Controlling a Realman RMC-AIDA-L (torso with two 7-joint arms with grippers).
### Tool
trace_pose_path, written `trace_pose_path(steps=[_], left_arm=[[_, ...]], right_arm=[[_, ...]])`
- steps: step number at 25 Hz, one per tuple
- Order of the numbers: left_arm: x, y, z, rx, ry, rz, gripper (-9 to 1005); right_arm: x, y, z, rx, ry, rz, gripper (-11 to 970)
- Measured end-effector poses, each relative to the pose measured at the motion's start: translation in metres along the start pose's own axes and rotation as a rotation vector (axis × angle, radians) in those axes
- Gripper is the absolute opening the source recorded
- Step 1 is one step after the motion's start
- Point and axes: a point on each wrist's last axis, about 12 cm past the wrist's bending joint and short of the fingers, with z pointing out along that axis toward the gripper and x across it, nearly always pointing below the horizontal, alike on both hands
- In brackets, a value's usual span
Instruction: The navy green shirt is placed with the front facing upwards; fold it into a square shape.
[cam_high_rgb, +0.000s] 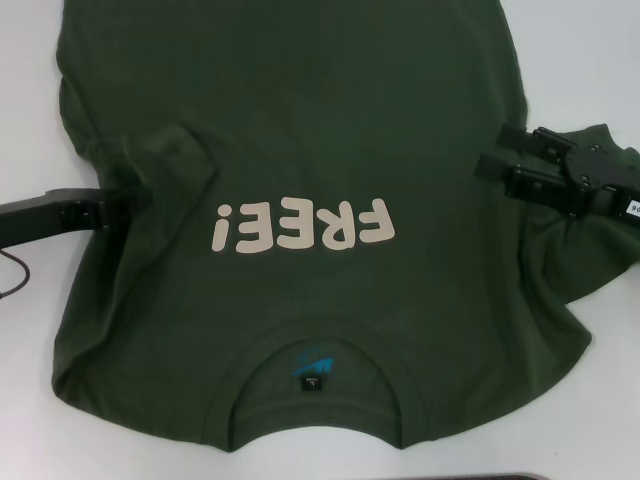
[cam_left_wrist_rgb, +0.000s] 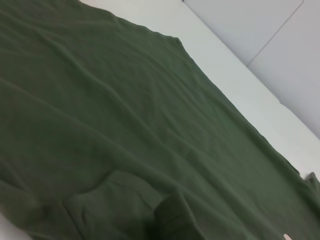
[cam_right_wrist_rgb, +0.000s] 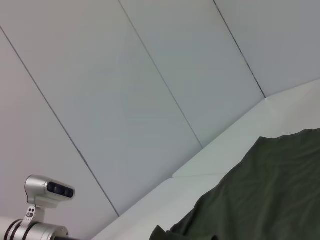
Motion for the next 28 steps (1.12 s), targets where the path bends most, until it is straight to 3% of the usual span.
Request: trace_pose_path(steps=[11, 18, 28], left_arm=[[0.007, -0.007, 0.007, 0.053, 0.008, -0.033, 1], [0.008, -0.018, 0.018, 0.148, 0.033, -0.050, 43], [0.006, -0.024, 0.023, 0.185, 0.034, -0.038, 133]], right_arm=[[0.000, -0.001, 0.000, 0.007, 0.000, -0.001, 917], [0.000, -0.001, 0.000, 0.008, -0.001, -0.002, 916], [0.000, -0.001, -0.001, 0.010, -0.008, -0.001, 917]])
